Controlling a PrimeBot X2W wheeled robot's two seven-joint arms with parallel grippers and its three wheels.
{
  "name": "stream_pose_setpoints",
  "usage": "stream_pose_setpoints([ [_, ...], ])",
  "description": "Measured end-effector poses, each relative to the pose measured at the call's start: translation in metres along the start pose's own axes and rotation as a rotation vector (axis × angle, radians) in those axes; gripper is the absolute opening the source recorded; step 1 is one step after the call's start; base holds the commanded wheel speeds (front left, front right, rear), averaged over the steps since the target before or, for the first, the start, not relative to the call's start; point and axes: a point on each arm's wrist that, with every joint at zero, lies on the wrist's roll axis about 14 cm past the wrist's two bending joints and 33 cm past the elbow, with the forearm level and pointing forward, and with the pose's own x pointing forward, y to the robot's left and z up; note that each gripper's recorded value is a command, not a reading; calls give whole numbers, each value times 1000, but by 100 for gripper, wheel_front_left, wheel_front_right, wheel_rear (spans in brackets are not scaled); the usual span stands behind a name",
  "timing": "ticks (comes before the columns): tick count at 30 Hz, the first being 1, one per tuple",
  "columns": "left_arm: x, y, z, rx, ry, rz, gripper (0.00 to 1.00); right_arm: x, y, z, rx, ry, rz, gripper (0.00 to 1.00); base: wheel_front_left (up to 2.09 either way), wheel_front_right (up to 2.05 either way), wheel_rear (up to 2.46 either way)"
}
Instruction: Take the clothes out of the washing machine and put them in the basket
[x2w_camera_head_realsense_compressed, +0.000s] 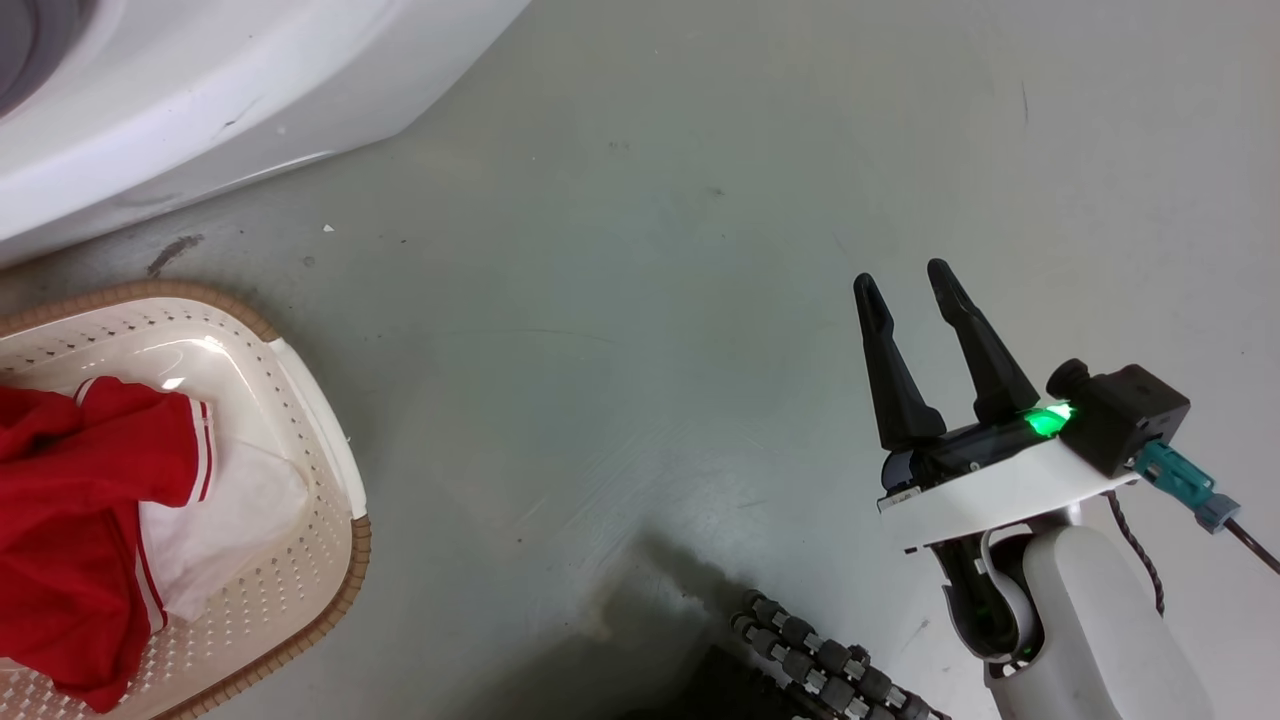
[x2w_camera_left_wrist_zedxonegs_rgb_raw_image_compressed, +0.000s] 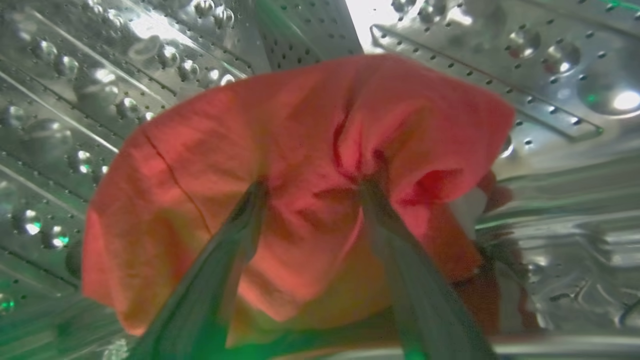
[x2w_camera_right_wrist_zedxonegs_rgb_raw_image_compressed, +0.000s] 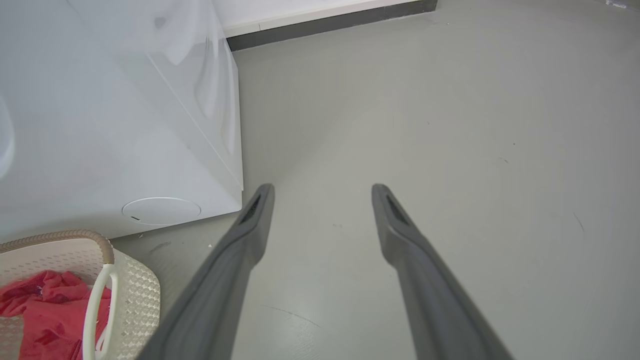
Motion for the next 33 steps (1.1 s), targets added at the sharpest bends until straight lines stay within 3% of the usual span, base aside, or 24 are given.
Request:
stream_pose_setpoints([
  [1,0,0,-2,-3,12,0,31,0,0,0,1,-1,0,100,0,0,0],
  [2,0,0,-3,-4,16,0,0,0,0,0,4,-2,-1,100,0,0,0],
  [8,0,3,6,-14,-38,11,0,-1,-1,3,9,-8,-5,100,0,0,0],
  [23,-38,29,70,-104,-463,98,0,-5,-3,28,7,-77,-2,100,0,0,0],
  [33,-76,34,56,-160,-659,143,0,-14,-1,51,6,-150,10,100,0,0,0],
])
